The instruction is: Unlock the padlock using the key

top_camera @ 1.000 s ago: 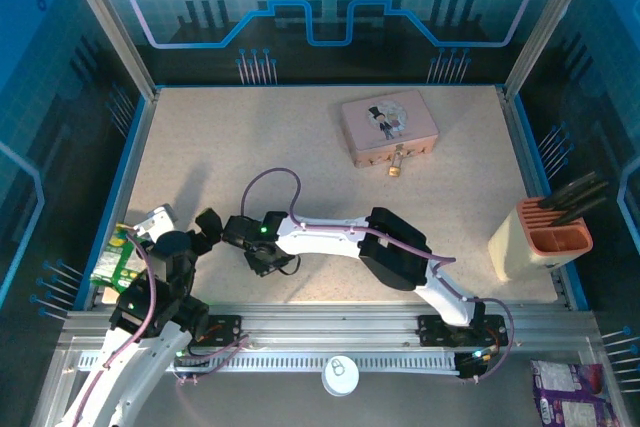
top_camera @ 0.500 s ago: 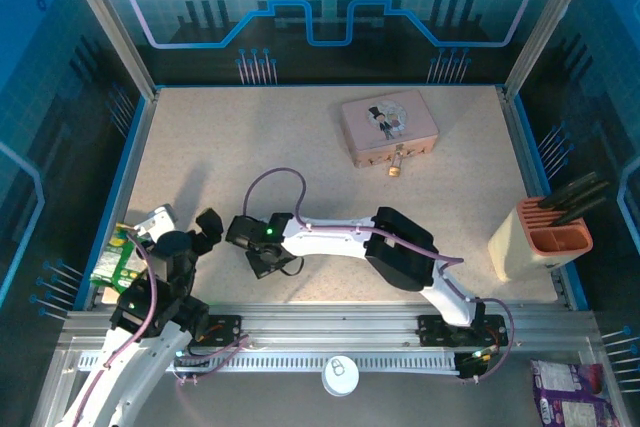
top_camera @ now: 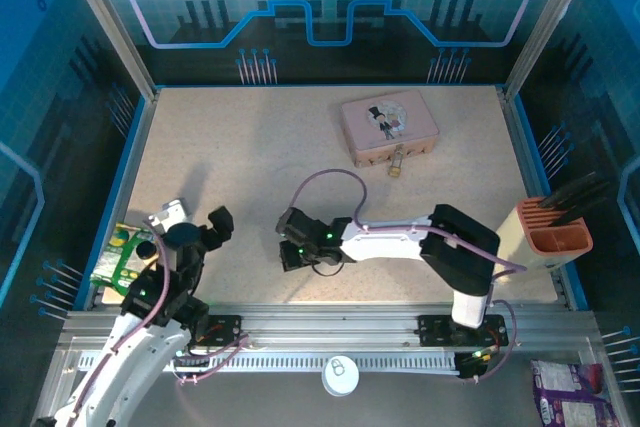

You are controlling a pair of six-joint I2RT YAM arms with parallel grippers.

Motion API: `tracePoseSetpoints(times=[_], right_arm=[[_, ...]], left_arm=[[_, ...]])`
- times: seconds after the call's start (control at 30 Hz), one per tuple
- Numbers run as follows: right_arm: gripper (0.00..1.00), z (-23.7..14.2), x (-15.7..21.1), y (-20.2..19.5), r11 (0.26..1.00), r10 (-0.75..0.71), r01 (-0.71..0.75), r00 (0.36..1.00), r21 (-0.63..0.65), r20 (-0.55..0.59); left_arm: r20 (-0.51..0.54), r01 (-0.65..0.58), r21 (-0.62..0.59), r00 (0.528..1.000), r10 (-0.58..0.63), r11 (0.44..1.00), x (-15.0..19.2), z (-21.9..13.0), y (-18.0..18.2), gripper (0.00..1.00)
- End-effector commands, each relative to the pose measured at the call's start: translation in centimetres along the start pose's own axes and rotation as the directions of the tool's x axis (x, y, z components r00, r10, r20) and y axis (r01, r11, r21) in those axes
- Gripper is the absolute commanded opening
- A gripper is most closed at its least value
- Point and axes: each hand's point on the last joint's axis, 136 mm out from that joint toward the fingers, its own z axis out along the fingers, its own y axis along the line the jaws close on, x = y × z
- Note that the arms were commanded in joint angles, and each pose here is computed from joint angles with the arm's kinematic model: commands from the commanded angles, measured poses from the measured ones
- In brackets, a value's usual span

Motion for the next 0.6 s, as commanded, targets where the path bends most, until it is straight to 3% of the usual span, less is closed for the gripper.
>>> tracePoseSetpoints(times=[0.0, 0.17, 0.3, 0.57], right_arm=[[0.0, -2.9, -3.3, 2.2, 0.986, 0.044, -0.016, 0.986, -0.165, 0.163], [0.0, -5.7, -4.9, 0.3, 0.96, 0.134, -0.053, 0.95, -0.274, 0.284], [0.0, -7.7, -6.5, -0.7, 0.93, 0.207, -0.073, 0.915, -0.361, 0.346], [0.0, -10.7, -8.2, -2.5, 0.918, 0.255, -0.078, 0.867, -0.389, 0.429]], left_arm=[[-0.08, -0.036, 0.114, 0.996, 0.045, 0.993, 1.2, 1.3, -2.8, 0.99], [-0.269, 0.067, 0.308, 0.963, 0.02, 0.949, 3.1, 1.3, -8.0, 0.98], [-0.393, 0.211, 0.474, 0.92, -0.009, 0.855, 3.8, 0.1, -12.6, 0.92], [-0.501, 0.379, 0.508, 0.86, -0.092, 0.774, 4.1, -0.8, -15.2, 0.81]])
